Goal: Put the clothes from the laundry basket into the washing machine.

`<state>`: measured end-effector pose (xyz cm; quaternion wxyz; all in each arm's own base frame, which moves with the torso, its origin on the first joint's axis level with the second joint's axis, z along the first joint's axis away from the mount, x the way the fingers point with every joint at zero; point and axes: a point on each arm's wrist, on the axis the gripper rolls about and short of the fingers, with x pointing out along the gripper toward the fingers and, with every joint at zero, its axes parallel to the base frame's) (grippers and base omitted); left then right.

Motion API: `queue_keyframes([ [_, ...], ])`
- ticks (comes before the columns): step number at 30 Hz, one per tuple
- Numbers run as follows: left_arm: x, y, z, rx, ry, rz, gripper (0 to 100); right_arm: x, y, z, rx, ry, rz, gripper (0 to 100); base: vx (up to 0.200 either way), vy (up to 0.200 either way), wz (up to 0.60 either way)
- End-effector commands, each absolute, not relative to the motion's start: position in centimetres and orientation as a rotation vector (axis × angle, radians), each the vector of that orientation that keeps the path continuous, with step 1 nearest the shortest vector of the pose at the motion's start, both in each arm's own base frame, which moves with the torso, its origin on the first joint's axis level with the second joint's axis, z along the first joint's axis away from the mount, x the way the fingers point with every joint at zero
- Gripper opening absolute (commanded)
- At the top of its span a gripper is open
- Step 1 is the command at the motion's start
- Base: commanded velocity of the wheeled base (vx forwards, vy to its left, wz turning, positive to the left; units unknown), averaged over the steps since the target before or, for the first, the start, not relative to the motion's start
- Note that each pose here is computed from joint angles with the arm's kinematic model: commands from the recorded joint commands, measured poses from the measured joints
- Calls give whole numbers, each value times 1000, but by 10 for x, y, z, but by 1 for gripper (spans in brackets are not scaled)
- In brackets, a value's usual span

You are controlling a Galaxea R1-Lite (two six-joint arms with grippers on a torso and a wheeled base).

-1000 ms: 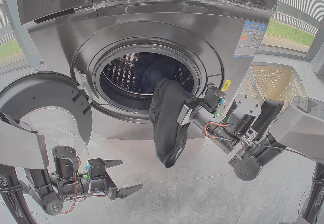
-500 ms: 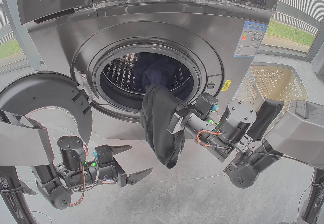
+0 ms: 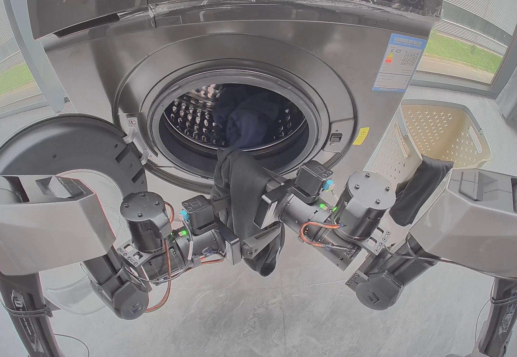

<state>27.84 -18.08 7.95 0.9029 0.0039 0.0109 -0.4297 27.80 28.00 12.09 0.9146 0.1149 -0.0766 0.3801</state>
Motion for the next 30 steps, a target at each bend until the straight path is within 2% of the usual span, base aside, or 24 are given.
queue_keyframes([
  [1, 285, -185, 71, 14, 31, -888, 100, 278, 282, 118, 235, -153, 787, 0, 0, 0, 0],
  [9, 312, -189, 53, 19, 31, -798, 100, 271, 281, 123, 241, -159, 798, 0, 0, 0, 0],
  [16, 338, -186, 48, 19, -9, -715, 100, 249, 283, 129, 245, -143, 827, 0, 0, 0, 0],
  [29, 351, -188, 52, 12, -56, -665, 100, 239, 281, 131, 250, -133, 842, 0, 0, 0, 0],
  [30, 352, -189, 53, 11, -62, -663, 0, 239, 281, 130, 249, -131, 842, 0, 0, 0, 0],
])
